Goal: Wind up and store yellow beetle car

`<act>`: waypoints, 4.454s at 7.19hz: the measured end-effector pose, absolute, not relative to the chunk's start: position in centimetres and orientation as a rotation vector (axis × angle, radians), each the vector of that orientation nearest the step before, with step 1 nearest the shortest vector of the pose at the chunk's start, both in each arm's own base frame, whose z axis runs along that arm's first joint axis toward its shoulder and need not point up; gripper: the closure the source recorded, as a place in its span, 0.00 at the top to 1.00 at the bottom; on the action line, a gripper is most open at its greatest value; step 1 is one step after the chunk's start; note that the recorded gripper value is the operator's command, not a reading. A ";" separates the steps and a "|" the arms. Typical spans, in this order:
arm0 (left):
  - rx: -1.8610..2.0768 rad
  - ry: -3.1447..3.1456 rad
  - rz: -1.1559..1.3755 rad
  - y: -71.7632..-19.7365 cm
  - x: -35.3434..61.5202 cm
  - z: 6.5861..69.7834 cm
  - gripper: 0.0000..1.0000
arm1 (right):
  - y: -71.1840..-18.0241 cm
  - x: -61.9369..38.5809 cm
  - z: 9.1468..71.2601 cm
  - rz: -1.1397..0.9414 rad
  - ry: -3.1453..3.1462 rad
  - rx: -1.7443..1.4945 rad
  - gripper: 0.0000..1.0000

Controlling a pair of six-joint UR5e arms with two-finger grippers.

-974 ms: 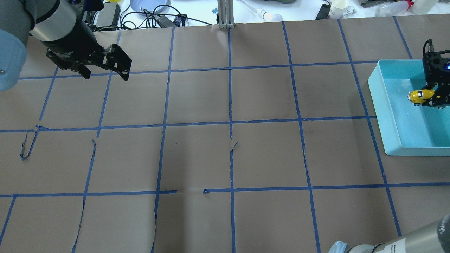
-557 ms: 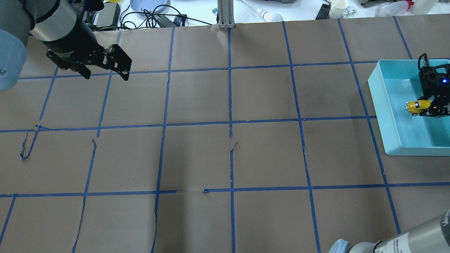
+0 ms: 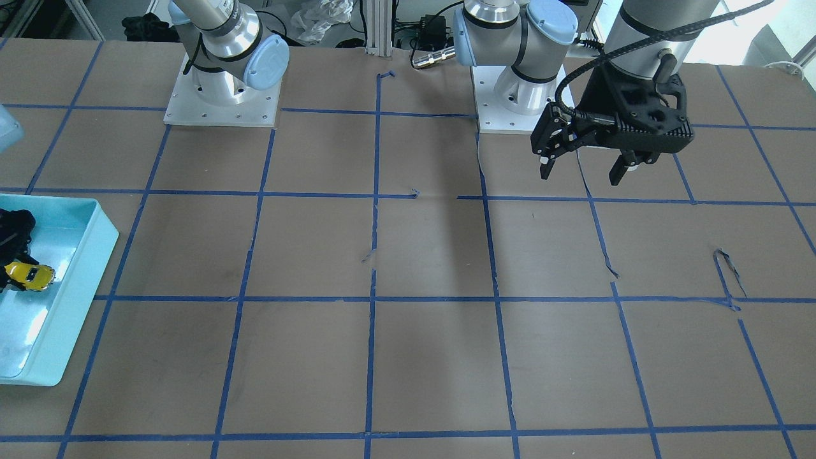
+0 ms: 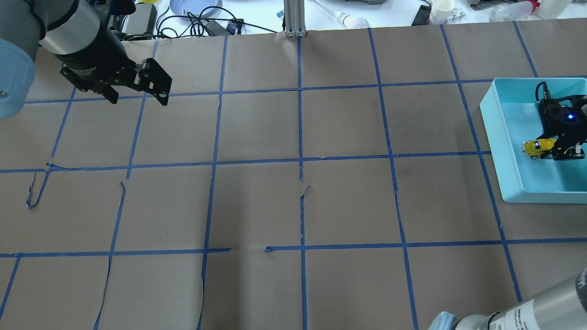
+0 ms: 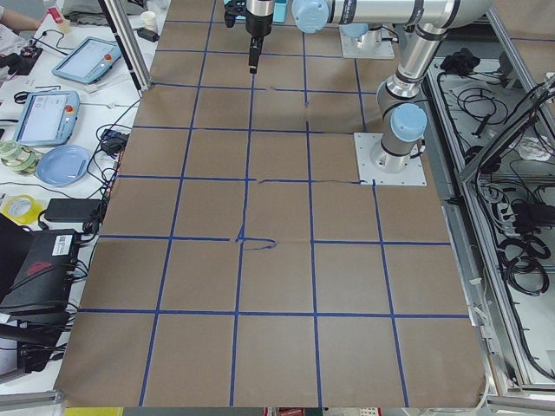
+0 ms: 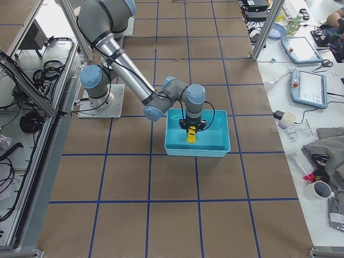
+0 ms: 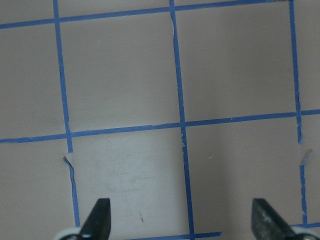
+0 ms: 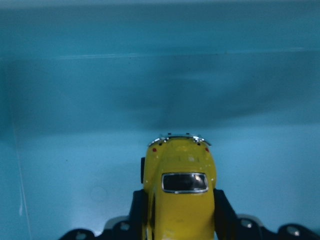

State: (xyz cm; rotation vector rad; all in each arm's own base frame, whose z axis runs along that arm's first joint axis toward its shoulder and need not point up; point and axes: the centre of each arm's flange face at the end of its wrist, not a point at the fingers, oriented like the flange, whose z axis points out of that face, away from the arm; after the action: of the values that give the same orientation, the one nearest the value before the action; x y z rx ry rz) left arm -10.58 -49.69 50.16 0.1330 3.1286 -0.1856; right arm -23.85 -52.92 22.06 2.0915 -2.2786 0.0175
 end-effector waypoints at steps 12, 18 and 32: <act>0.131 3.129 -0.186 -49.7 -10.5 50.2 1.00 | -52.7 -18.3 41.3 0.070 -2.503 1.803 1.00; 0.128 3.127 -0.184 -49.6 -10.4 50.3 1.00 | -49.3 -12.0 50.9 0.052 -2.648 1.647 1.00; 0.083 3.145 -0.112 -48.6 -9.6 50.2 1.00 | -50.4 13.5 52.6 0.189 -3.132 0.227 1.00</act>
State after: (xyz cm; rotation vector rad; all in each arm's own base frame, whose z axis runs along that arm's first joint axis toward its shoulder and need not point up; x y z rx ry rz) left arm -9.59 -48.59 50.16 0.0831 3.1454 -0.1115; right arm 13.53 -50.42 52.57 0.2273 -3.1316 0.1888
